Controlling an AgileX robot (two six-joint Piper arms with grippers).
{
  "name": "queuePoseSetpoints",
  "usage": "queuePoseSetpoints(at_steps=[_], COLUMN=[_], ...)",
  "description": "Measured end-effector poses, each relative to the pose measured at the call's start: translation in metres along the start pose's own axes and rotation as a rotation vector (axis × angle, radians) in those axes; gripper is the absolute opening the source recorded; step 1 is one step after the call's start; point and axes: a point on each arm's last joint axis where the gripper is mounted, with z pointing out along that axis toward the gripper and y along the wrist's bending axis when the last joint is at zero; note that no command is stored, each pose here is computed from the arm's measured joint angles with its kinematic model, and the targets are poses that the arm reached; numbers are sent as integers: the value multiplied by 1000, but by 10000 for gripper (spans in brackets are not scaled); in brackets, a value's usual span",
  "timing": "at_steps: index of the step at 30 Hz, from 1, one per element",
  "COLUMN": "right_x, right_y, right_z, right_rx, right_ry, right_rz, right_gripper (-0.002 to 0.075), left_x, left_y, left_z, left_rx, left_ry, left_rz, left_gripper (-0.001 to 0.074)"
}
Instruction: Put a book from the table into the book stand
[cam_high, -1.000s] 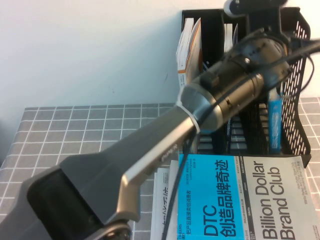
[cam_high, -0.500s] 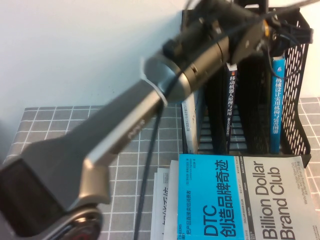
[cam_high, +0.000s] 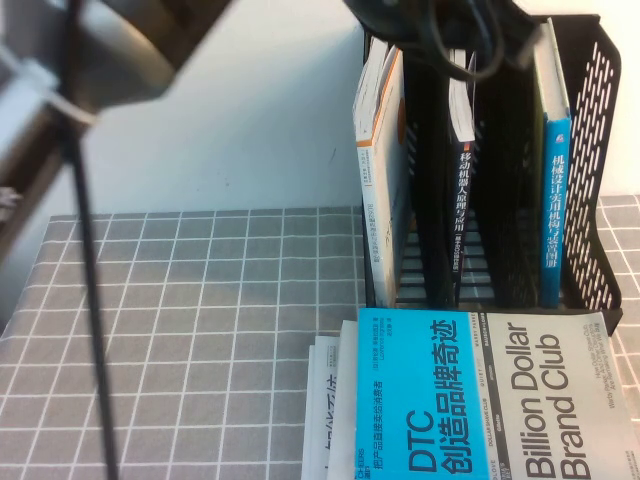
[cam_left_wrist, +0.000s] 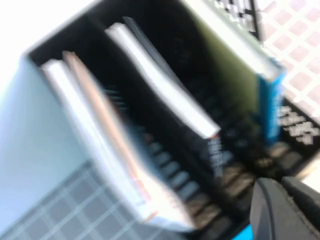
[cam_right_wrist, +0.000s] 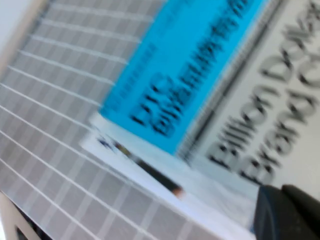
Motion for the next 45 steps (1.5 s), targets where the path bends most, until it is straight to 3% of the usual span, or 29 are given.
queuePoseSetpoints(at_steps=[12,22,29,35,40,45], right_x=[-3,-31,-50,-55,-44,-23], right_y=[-15,-2,35,60,66,71], right_z=[-28,-57,-65,-67,-53,-33], right_rx=[364,612,507,359,246,70], right_ry=[188,-41,-351,-529,-541,-423], right_rz=[-60,-321,-584,-670,-683,-719], right_gripper=[-5,-5,-5,-5,-5,-5], left_x=[-5,44,90,147,202,247], left_y=[24,40,61,67,65,58], left_z=[-94,-136,-184,-207,-207,-188], left_rx=[-80,-180,-335,-355,-324,-281], left_ry=[-161,-85,-278,-410,-461,-521], left_rz=[44,43,-27,-95,-104,-132], left_gripper=[1,0,-1,-1,-1,-1])
